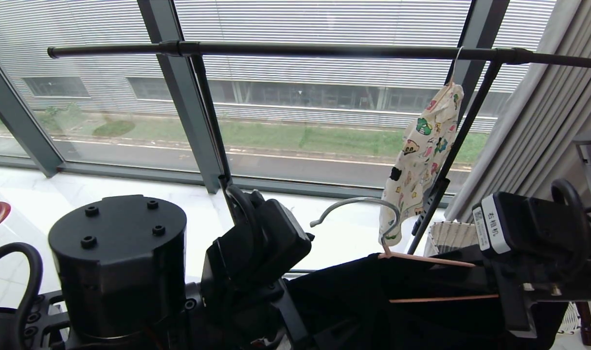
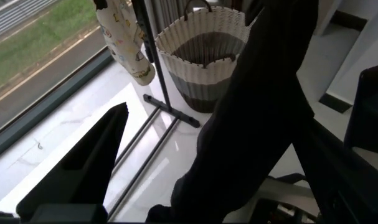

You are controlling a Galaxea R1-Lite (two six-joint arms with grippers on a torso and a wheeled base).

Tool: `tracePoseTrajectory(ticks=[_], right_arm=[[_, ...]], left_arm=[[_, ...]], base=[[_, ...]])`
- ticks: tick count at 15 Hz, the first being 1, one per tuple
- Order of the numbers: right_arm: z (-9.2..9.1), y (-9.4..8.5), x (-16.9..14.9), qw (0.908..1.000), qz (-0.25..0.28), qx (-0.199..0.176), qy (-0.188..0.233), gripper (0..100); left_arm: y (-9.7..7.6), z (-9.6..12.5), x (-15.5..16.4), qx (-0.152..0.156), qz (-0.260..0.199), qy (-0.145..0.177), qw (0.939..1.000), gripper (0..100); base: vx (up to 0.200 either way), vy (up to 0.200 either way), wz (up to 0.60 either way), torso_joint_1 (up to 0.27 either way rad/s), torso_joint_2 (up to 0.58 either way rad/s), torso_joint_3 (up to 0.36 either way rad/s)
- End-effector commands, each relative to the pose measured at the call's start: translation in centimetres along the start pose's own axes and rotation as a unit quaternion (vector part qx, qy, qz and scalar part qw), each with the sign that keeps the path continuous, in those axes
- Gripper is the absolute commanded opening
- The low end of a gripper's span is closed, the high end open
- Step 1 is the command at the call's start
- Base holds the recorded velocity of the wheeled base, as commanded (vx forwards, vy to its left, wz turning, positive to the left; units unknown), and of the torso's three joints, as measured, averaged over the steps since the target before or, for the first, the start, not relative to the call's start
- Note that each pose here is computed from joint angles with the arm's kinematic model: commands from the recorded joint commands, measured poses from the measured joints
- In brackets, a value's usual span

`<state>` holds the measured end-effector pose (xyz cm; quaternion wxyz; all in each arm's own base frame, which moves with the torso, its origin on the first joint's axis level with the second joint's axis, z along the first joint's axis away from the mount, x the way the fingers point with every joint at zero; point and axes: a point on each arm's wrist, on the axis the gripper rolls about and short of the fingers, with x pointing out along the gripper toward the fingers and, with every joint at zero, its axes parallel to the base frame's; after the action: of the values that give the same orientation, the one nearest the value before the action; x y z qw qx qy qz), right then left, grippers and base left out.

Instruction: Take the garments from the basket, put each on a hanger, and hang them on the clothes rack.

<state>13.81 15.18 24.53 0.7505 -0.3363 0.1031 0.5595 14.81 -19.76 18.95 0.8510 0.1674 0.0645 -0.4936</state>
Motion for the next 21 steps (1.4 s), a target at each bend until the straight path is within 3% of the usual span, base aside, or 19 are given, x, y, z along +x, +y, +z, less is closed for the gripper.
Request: tracePoseTrajectory(ticks=[1, 6, 9, 12, 14, 17, 21], right_arm=[[0.1, 0.0, -0.6, 0.9999, -0.009, -0.001, -0.006, 0], [-0.4, -1.0, -1.9, 0.9988, -0.048, 0.012, -0.004, 0], [-0.2, -1.4, -2.6, 0.9970, -0.074, 0.009, -0.022, 0], [-0.1, -1.6, -3.5, 0.9946, -0.097, 0.006, -0.038, 0], [0.2, -1.4, -4.3, 0.9929, -0.107, 0.009, -0.052, 0], [0.5, -1.2, -5.0, 0.9893, -0.123, 0.007, -0.077, 0], [1.0, -0.5, -5.9, 0.9876, -0.118, -0.002, -0.103, 0]], left_arm=[[0.8, 0.0, -0.3, -0.004, 0.017, -0.001, 0.9998, 100], [1.3, -1.1, -1.3, -0.011, 0.032, 0.013, 0.9993, 100], [2.6, -2.5, -2.8, -0.024, 0.069, 0.030, 0.9969, 100], [5.0, -4.8, -4.5, -0.053, 0.134, 0.062, 0.9877, 100], [5.9, -6.5, -5.1, -0.064, 0.168, 0.065, 0.9816, 100], [6.4, -8.3, -4.8, -0.071, 0.178, 0.068, 0.9792, 100], [6.7, -8.5, -4.2, -0.071, 0.175, 0.070, 0.9794, 100]], base=[[0.000, 0.000, 0.00, 0.000, 0.00, 0.000], [0.000, 0.000, 0.00, 0.000, 0.00, 0.000], [0.000, 0.000, 0.00, 0.000, 0.00, 0.000], [0.000, 0.000, 0.00, 0.000, 0.00, 0.000], [0.000, 0.000, 0.00, 0.000, 0.00, 0.000], [0.000, 0.000, 0.00, 0.000, 0.00, 0.000], [0.000, 0.000, 0.00, 0.000, 0.00, 0.000]])
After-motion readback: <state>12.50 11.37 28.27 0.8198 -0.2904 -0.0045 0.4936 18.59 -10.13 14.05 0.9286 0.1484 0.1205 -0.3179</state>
